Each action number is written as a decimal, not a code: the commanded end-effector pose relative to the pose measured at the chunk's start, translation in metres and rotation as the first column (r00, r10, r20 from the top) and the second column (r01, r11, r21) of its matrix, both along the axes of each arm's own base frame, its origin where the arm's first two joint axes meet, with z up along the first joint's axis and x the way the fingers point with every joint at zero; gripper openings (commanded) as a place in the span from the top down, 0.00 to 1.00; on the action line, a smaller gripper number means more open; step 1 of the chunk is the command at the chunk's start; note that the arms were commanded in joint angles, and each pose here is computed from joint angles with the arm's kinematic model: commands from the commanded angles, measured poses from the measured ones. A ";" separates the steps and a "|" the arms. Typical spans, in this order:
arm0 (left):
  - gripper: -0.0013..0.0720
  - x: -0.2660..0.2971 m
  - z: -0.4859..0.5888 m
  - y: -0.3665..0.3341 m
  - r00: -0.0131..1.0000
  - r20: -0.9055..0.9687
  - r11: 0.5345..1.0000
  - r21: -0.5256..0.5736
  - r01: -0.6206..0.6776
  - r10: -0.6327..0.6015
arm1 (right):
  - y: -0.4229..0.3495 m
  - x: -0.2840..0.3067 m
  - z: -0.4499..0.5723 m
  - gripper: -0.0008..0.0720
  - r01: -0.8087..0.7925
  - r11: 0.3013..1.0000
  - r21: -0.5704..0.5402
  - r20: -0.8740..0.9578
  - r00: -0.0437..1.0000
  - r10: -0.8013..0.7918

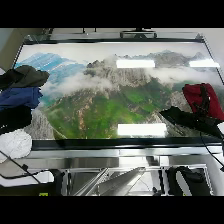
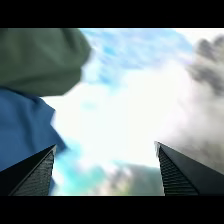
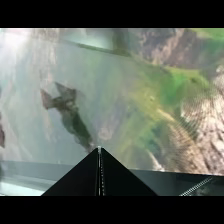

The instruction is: Fold the shirts.

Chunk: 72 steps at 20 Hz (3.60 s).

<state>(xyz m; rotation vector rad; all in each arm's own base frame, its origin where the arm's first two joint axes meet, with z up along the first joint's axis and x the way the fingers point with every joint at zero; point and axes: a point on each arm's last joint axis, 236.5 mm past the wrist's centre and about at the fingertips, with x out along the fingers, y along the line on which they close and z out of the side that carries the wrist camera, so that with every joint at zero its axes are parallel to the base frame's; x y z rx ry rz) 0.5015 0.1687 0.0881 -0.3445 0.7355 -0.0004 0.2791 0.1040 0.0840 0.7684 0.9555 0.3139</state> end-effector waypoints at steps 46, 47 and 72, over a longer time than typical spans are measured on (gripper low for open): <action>0.01 -0.079 -0.082 -0.323 0.618 -0.369 0.706 -0.515 0.486 -0.694 | -0.004 0.017 -0.027 0.36 0.001 1.000 -0.030 -0.015 1.000 -0.002; 0.01 -0.075 -0.097 -0.315 0.652 -0.369 0.727 -0.525 0.442 -0.663 | 0.002 0.024 -0.041 0.36 -0.024 0.999 -0.047 -0.026 0.999 0.023; 0.95 -0.044 -0.132 -0.389 0.589 -0.176 0.526 -0.691 0.496 -0.788 | 0.092 0.199 -0.160 0.96 -0.142 0.987 0.070 -0.134 0.980 0.150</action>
